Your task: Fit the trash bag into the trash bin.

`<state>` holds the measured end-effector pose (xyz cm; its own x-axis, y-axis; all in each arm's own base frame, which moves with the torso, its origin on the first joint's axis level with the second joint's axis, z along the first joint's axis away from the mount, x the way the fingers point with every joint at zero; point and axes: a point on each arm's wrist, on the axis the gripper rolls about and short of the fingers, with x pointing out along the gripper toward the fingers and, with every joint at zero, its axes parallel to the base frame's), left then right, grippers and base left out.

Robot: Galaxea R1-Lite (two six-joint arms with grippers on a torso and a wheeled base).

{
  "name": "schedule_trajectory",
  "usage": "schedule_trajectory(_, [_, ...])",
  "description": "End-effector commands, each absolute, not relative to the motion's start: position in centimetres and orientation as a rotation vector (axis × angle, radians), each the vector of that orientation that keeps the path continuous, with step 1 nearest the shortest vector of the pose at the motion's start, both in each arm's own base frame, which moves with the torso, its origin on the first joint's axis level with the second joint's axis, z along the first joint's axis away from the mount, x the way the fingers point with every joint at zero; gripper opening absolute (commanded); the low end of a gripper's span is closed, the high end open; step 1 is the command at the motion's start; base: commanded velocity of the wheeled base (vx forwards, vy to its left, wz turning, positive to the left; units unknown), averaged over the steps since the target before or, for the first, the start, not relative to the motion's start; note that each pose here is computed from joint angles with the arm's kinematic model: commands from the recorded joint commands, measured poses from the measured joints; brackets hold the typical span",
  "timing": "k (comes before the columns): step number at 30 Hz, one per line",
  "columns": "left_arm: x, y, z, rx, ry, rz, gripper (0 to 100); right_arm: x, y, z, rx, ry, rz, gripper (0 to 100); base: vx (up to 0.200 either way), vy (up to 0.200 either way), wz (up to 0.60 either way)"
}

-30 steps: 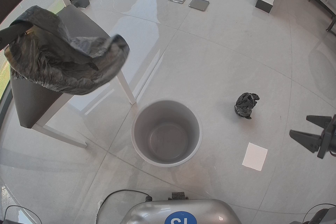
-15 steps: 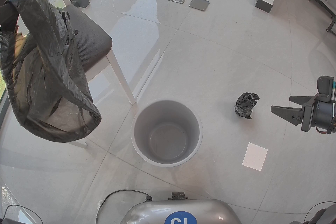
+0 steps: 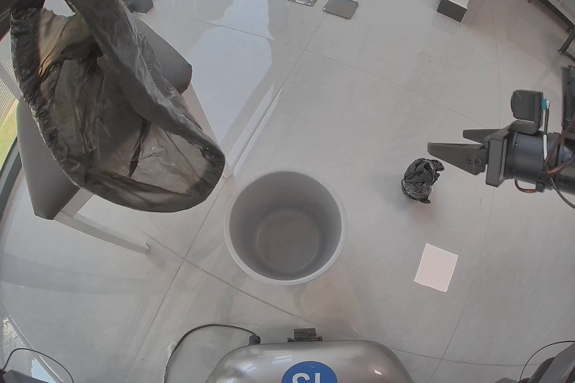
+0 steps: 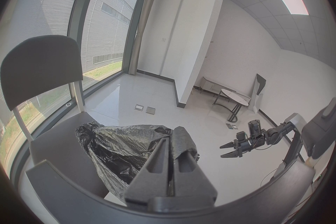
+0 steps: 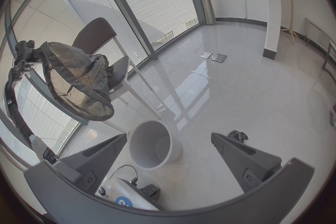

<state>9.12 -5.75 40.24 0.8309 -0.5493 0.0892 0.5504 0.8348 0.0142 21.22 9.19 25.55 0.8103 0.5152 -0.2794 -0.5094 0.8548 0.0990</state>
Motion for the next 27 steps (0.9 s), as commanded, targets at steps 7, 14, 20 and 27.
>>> schedule_trajectory(7, [10.9,-7.6,42.1,-0.053,-0.103,-0.616,0,25.2,14.6,26.3,0.008,0.299,0.666,100,0.0,0.0,0.0])
schedule_trajectory(14, [11.9,-8.6,42.7,-0.083,-0.104,-0.623,0,25.2,18.4,25.8,0.006,0.256,0.776,100,0.0,0.0,0.0])
schedule_trajectory(20, [13.3,-9.9,42.4,-0.084,-0.091,-0.637,0,24.8,19.8,25.0,-0.002,0.268,0.816,100,0.0,0.0,0.0])
schedule_trajectory(27, [14.2,-11.2,43.6,-0.099,-0.115,-0.656,0,24.8,20.3,24.6,-0.008,0.279,0.829,100,0.0,0.0,0.0])
